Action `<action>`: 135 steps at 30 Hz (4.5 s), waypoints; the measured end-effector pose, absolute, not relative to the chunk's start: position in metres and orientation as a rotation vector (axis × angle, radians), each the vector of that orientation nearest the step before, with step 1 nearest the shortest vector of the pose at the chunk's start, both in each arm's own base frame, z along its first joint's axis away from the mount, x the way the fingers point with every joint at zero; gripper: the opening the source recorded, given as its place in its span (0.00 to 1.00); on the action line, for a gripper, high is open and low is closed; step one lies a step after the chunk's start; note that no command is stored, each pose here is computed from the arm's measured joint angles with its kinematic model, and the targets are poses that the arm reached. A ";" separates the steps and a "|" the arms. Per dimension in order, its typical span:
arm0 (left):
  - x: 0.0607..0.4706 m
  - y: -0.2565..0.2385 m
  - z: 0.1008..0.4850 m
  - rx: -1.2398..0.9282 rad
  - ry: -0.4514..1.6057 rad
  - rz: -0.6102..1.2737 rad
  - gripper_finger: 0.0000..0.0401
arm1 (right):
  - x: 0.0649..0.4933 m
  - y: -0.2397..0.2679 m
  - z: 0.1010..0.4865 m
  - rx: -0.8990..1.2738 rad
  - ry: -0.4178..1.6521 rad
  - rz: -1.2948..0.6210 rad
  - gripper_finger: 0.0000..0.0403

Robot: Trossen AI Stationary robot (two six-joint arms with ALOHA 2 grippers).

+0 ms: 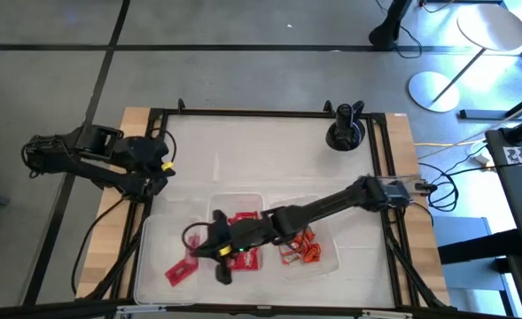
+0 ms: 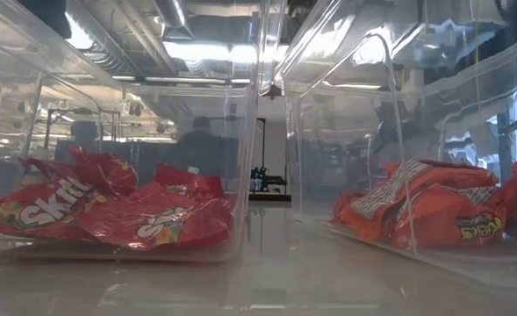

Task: Sort candy
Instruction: Put the light red candy into the left transparent bin, then adjust the middle transparent bin

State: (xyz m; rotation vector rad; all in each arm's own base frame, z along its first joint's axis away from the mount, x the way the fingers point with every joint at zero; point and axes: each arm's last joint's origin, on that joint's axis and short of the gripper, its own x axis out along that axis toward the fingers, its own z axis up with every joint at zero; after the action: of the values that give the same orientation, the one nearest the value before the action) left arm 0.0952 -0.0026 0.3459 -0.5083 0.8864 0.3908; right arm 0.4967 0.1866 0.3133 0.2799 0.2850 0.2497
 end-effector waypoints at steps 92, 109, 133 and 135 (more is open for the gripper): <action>0.291 -0.020 0.280 -0.006 1.044 0.000 0.60 | 0.296 0.254 0.375 0.365 0.841 -0.493 0.01; 0.318 -0.027 0.220 0.042 1.279 0.038 0.40 | 0.295 0.254 0.375 0.280 0.864 -0.449 0.01; 0.312 -0.083 0.237 -0.042 1.243 -0.090 0.00 | 0.295 0.253 0.377 0.270 0.872 -0.435 0.01; 0.310 -0.091 0.237 -0.046 1.245 -0.098 0.00 | 0.295 0.253 0.377 0.270 0.872 -0.435 0.01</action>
State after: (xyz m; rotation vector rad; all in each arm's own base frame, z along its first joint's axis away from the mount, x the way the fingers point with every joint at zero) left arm 0.3099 -0.0910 0.2367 -0.0456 1.2448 -0.0978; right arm 0.2946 0.2533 0.3768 0.2702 0.8720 -0.4350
